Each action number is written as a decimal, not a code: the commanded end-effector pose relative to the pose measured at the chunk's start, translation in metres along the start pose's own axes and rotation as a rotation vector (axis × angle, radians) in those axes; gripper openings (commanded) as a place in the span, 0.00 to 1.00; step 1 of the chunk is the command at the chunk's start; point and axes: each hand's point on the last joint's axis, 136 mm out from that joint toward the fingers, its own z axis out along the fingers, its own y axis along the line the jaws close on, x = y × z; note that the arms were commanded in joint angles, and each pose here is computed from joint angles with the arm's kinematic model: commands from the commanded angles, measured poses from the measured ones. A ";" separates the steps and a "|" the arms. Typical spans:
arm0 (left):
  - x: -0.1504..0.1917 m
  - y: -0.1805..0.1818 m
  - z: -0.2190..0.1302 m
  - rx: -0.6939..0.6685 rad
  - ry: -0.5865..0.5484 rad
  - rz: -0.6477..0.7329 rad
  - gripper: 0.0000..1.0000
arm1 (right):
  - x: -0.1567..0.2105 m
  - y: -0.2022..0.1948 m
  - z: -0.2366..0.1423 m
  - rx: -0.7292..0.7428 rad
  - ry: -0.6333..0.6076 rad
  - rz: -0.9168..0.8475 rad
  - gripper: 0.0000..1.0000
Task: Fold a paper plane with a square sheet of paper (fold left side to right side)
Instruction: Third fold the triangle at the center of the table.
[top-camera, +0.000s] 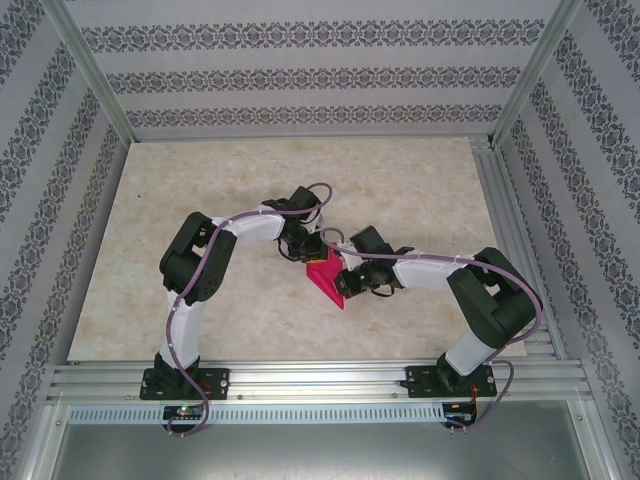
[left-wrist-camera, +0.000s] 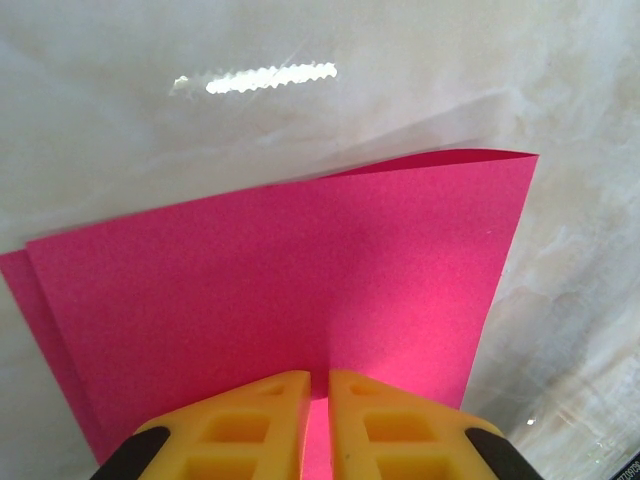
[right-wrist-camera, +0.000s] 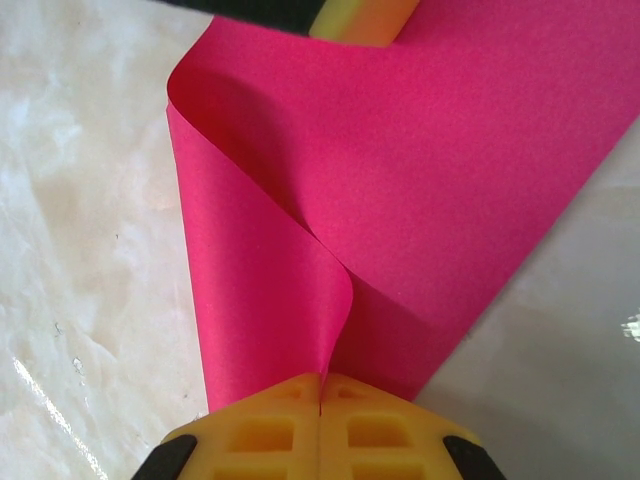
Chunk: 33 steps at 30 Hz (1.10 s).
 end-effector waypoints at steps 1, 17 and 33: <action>0.013 0.020 0.022 -0.079 0.047 0.002 0.17 | -0.007 -0.006 0.001 0.019 -0.005 0.009 0.00; 0.013 0.022 0.023 -0.079 0.046 0.000 0.17 | -0.019 0.003 -0.012 -0.002 -0.046 -0.003 0.00; 0.014 0.020 0.020 -0.078 0.045 0.005 0.17 | 0.007 -0.017 0.011 0.053 0.061 0.041 0.00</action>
